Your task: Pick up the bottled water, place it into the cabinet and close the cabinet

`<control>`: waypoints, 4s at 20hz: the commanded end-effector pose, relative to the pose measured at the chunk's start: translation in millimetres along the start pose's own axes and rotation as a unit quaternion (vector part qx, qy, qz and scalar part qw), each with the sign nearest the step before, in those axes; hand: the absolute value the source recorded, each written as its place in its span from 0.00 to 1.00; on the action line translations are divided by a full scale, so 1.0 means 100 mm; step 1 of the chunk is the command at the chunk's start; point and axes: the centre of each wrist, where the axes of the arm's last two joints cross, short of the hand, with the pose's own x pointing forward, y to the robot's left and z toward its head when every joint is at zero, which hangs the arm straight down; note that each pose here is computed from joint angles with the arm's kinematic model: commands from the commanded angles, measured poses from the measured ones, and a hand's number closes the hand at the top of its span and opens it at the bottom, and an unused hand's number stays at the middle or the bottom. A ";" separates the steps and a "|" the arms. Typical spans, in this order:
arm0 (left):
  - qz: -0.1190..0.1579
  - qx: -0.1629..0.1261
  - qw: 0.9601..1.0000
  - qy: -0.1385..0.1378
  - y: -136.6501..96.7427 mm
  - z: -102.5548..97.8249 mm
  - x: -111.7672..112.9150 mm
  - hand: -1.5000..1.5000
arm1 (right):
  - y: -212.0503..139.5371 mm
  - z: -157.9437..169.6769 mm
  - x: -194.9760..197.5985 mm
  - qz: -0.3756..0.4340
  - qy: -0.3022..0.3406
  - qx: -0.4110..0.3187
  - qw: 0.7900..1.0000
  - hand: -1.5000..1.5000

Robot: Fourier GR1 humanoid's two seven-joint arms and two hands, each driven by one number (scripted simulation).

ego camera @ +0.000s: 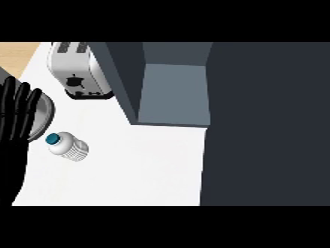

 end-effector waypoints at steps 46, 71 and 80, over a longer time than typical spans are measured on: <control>0.117 0.052 0.945 0.302 1.45 0.90 -1.69 0.00 | 0.25 1.35 1.12 -0.104 0.075 0.115 0.985 0.00; 0.129 -0.009 0.954 0.270 1.02 1.23 -2.48 1.00 | 0.26 1.49 1.01 -0.105 0.070 0.109 0.986 0.00; 0.016 -0.023 0.983 0.183 0.67 1.28 -2.58 1.00 | 0.28 1.60 1.00 -0.112 0.079 0.118 0.984 0.00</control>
